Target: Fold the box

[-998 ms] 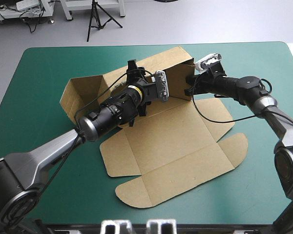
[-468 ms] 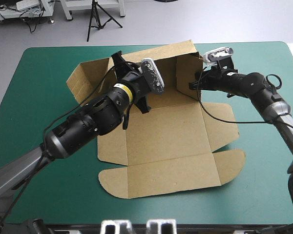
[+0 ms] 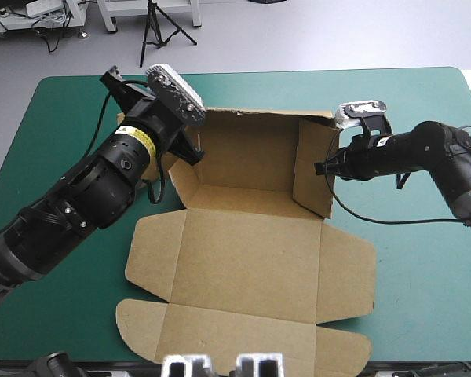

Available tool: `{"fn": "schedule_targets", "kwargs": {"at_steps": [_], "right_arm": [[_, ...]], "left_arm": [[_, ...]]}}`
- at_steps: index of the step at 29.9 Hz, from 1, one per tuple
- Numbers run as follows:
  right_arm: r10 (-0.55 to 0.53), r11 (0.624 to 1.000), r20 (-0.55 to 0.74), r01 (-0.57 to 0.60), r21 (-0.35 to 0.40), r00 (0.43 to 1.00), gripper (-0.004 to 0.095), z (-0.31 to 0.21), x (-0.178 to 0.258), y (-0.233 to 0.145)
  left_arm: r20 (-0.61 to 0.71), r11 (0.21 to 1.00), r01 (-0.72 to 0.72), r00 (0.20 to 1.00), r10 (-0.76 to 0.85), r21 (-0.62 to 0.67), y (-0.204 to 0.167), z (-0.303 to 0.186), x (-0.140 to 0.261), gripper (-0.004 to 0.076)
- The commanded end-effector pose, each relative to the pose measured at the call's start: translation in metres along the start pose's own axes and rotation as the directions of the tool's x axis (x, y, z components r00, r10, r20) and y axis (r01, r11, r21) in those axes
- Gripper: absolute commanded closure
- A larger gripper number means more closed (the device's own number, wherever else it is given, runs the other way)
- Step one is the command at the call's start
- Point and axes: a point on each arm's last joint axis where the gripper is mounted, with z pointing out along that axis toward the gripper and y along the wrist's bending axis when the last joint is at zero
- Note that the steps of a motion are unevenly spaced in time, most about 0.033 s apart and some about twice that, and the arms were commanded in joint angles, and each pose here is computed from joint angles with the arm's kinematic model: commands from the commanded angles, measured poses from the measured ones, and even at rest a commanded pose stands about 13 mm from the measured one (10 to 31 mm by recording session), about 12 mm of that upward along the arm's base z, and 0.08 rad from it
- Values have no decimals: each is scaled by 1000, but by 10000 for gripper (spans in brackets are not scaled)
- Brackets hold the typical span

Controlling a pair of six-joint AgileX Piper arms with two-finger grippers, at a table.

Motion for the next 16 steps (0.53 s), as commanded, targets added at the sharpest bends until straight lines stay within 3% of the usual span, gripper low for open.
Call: {"fn": "schedule_targets", "kwargs": {"at_steps": [1,8,16], "right_arm": [[15,1000,22,-15,-4,1000,906,-29,-1,11],[70,989,-110,-54,141,991,906,-20,9,-6],[61,989,-189,-33,147,980,906,28,1,-26]], "left_arm": [[46,997,37,998,-33,-73,25,-20,-4,732],[11,993,66,998,-65,-93,33,-30,2,732],[-49,992,67,996,-73,-103,34,-30,7,732]]}}
